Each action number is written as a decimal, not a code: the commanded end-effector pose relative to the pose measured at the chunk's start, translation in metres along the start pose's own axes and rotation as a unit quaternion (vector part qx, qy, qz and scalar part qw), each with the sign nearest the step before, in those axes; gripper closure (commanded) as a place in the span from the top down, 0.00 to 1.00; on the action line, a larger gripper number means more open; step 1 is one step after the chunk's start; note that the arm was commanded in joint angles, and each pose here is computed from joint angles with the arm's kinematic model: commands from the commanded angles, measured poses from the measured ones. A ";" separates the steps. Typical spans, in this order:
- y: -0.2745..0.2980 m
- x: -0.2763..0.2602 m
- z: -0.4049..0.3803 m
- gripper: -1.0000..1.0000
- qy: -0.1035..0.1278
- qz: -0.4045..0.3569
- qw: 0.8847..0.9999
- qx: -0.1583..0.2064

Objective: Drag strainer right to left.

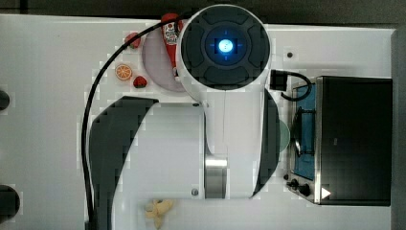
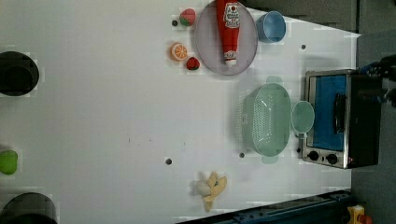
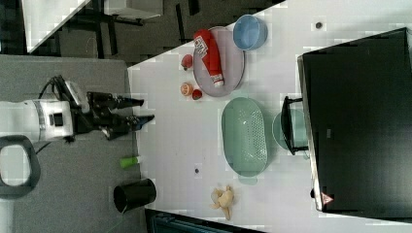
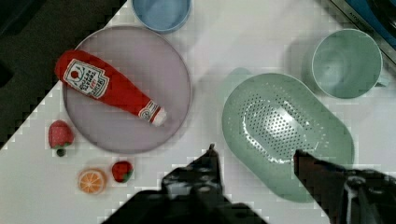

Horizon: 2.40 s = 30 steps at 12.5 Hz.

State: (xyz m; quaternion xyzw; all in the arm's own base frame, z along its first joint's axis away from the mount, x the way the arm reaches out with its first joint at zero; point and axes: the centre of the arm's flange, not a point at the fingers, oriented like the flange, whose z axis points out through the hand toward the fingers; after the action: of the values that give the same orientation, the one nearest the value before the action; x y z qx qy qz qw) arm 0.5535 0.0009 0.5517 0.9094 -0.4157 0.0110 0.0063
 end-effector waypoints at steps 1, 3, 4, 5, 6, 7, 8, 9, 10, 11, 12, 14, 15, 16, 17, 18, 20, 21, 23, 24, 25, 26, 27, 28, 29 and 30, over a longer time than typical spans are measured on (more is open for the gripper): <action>0.161 -0.082 -0.068 0.79 -0.010 0.042 0.999 0.006; 0.160 -0.082 -0.060 1.00 -0.014 0.041 0.999 0.000; 0.157 -0.081 -0.051 1.00 -0.020 0.040 0.999 -0.007; 0.154 -0.081 -0.037 1.00 -0.026 0.040 0.999 -0.016; 0.149 -0.080 -0.020 1.00 -0.035 0.043 0.998 -0.028; 0.143 -0.078 0.001 1.00 -0.042 0.053 0.997 -0.039; 0.137 -0.074 0.024 1.00 -0.047 0.071 0.995 -0.048; 0.130 -0.070 0.050 1.00 -0.050 0.095 0.993 -0.055; 0.123 -0.066 0.076 1.00 -0.051 0.119 0.990 -0.060; 0.117 -0.062 0.103 1.00 -0.051 0.143 0.986 -0.065; 0.111 -0.058 0.129 1.00 -0.049 0.168 0.982 -0.068; 0.099 -0.051 0.178 1.00 -0.042 0.201 0.976 -0.066; 0.092 -0.049 0.201 1.00 -0.036 0.205 0.976 -0.060; 0.087 -0.048 0.224 1.00 -0.033 0.207 0.976 -0.056; 0.082 -0.047 0.245 1.00 -0.028 0.205 0.977 -0.049; 0.077 -0.046 0.263 1.00 -0.022 0.202 0.978 -0.040; 0.071 -0.047 0.297 1.00 -0.017 0.236 0.971 -0.031; 0.068 -0.051 0.315 1.00 -0.017 0.266 0.963 -0.032; 0.057 -0.064 0.345 1.00 -0.013 0.312 0.950 -0.023; 0.051 -0.072 0.358 1.00 -0.012 0.322 0.947 -0.016; 0.047 -0.080 0.370 1.00 -0.012 0.324 0.946 -0.010; 0.042 -0.087 0.380 1.00 -0.013 0.316 0.949 -0.005; 0.040 -0.092 0.389 1.00 -0.015 0.312 0.950 -0.007; 0.041 -0.096 0.397 1.00 -0.017 0.309 0.951 -0.011; 0.040 -0.098 0.401 1.00 -0.018 0.307 0.951 -0.014; 0.039 -0.101 0.403 1.00 -0.019 0.304 0.952 -0.015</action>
State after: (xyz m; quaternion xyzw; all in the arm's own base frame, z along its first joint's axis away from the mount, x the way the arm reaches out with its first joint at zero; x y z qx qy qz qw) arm 0.4480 0.0451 0.1270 0.7634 -0.6441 -0.0349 0.0334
